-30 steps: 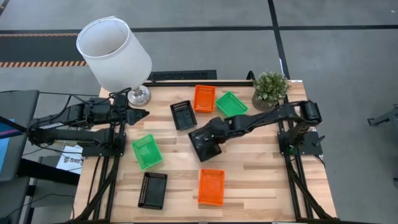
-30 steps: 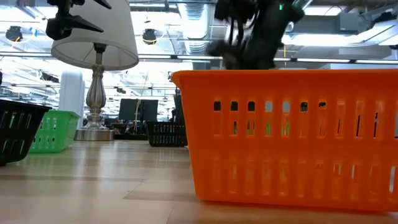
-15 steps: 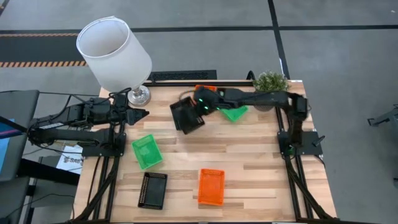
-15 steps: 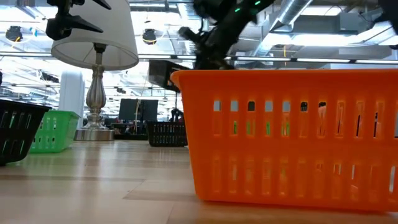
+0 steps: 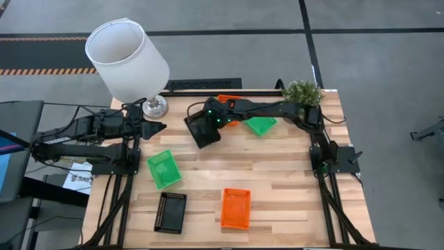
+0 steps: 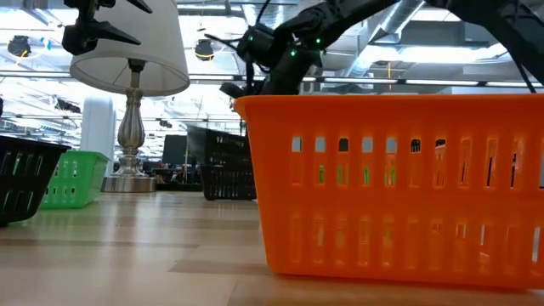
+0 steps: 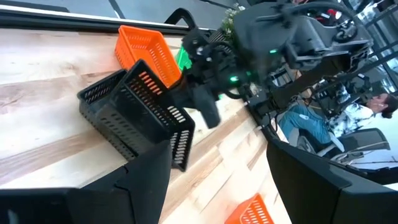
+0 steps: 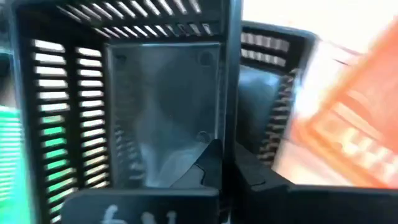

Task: Stack baskets by color
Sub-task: Stack the middle black bin on top of the top black bin

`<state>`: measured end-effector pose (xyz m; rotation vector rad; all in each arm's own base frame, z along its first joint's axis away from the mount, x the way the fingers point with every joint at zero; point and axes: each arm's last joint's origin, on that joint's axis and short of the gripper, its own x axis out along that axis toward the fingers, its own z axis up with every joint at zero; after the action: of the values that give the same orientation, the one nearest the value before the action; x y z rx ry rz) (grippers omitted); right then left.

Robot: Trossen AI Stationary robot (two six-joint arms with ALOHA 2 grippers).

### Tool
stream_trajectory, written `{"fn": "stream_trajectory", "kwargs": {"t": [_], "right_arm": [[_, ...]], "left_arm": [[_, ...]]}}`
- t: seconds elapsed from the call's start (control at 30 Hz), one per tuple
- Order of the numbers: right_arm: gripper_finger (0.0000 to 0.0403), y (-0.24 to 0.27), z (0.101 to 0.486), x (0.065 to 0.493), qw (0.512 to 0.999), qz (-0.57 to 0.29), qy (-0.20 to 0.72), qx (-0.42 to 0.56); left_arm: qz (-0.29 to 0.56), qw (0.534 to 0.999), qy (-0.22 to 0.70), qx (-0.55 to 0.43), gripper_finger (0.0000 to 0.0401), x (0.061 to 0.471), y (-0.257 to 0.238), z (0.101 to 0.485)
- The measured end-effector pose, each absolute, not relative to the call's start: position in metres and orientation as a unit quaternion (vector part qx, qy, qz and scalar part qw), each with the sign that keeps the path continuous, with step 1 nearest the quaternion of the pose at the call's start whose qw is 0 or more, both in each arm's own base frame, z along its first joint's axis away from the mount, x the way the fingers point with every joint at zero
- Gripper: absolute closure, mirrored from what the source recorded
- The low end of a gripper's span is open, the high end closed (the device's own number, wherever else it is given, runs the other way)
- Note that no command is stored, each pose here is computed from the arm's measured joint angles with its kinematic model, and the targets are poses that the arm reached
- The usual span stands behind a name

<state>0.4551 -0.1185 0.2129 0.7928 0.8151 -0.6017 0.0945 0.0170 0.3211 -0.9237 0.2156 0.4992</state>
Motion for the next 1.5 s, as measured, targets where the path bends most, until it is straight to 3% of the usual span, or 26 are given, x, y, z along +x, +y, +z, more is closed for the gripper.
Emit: {"fn": "stream_trajectory", "kwargs": {"t": [0.77,1.2,1.5], "right_arm": [[0.038,-0.1204,0.2136,0.4474,0.79,-0.299,0.404,0.353],[0.0288,-0.1207,0.2097,0.4487,0.793,-0.293,0.41,0.343],[0.0251,-0.1207,0.213,0.4484,0.796,-0.291,0.405,0.344]], "left_arm": [[0.24,0.853,0.097,-0.453,0.015,0.0946,0.017,0.3213],[0.239,0.854,0.098,-0.451,0.015,0.0946,0.0171,0.3213],[0.239,0.857,0.1,-0.445,0.015,0.0946,0.017,0.3213]]}}
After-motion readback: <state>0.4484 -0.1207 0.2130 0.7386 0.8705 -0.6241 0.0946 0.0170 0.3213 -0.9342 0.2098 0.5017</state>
